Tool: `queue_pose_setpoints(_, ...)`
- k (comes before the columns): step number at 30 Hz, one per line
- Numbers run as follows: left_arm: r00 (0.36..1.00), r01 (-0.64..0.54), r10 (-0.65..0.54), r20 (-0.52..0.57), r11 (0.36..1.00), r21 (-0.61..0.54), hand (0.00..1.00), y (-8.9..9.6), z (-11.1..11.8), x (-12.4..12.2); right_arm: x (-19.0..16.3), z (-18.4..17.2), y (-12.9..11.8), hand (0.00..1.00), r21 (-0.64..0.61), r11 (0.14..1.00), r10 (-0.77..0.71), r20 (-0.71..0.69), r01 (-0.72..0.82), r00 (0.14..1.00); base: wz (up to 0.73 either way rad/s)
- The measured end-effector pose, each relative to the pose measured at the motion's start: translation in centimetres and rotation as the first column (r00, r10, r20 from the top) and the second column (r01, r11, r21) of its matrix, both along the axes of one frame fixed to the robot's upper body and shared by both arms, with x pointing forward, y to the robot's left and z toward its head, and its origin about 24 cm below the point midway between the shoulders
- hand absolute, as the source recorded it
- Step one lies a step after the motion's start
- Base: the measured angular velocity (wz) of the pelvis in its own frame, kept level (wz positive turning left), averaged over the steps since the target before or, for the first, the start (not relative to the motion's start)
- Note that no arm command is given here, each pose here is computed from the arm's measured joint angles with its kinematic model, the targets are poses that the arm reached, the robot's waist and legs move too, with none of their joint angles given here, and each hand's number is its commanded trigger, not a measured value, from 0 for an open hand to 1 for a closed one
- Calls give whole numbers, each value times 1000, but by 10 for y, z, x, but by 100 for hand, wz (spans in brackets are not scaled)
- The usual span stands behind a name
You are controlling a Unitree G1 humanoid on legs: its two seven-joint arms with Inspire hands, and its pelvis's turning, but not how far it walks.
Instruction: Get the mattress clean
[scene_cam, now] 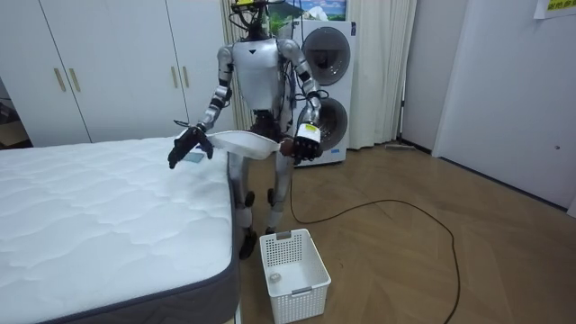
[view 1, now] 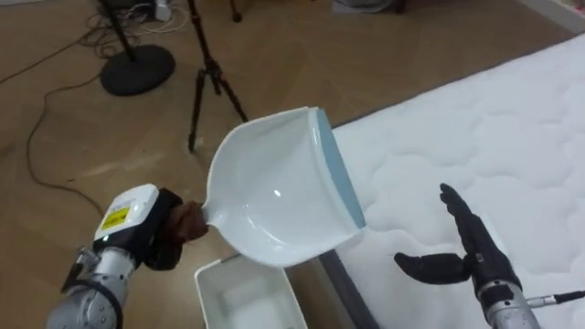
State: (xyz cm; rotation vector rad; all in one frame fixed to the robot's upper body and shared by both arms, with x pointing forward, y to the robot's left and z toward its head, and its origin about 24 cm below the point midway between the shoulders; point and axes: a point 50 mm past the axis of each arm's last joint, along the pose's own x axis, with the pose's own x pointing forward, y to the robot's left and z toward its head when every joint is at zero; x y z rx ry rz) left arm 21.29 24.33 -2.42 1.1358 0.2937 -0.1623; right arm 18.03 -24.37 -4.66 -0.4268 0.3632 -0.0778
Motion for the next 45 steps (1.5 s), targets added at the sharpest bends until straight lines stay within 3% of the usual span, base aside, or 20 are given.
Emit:
queue_pose_setpoints(12,997,-70,73,22,992,-106,100,3,3,4,2,-1,5,0,47,999,26,-24,-25,999,-115)
queue_pose_setpoints(18,990,-137,132,-56,986,-100,100,8,-11,-4,5,-3,7,0,42,998,44,-43,-42,998,-65)
queue_pose_setpoints(22,988,-140,129,-81,981,-135,100,4,-14,-5,6,1,0,0,43,999,4,-25,-3,1000,-15)
queue_pose_setpoints(30,978,-172,143,-151,965,-199,100,-5,-28,-21,11,5,7,0,3,996,89,-21,-89,996,-71)
queue_pose_setpoints(41,988,-127,103,-112,963,-236,100,-11,-25,-21,11,5,9,0,-14,990,142,-40,-143,989,-75)
queue_pose_setpoints(42,989,-126,102,-111,963,-238,96,-11,-25,-21,11,4,10,0,-9,990,141,-39,-141,989,-34)
queue_pose_setpoints(43,989,-126,102,-112,963,-239,27,-11,-26,-22,11,4,10,0,-7,990,140,-39,-141,989,-37)
queue_pose_setpoints(44,988,-129,104,-113,961,-246,0,-11,-26,-22,11,4,10,0,-6,990,139,-38,-139,990,-32)
queue_pose_setpoints(45,988,-130,104,-115,960,-247,0,-11,-26,-23,11,4,10,0,-6,990,138,-38,-138,990,-36)
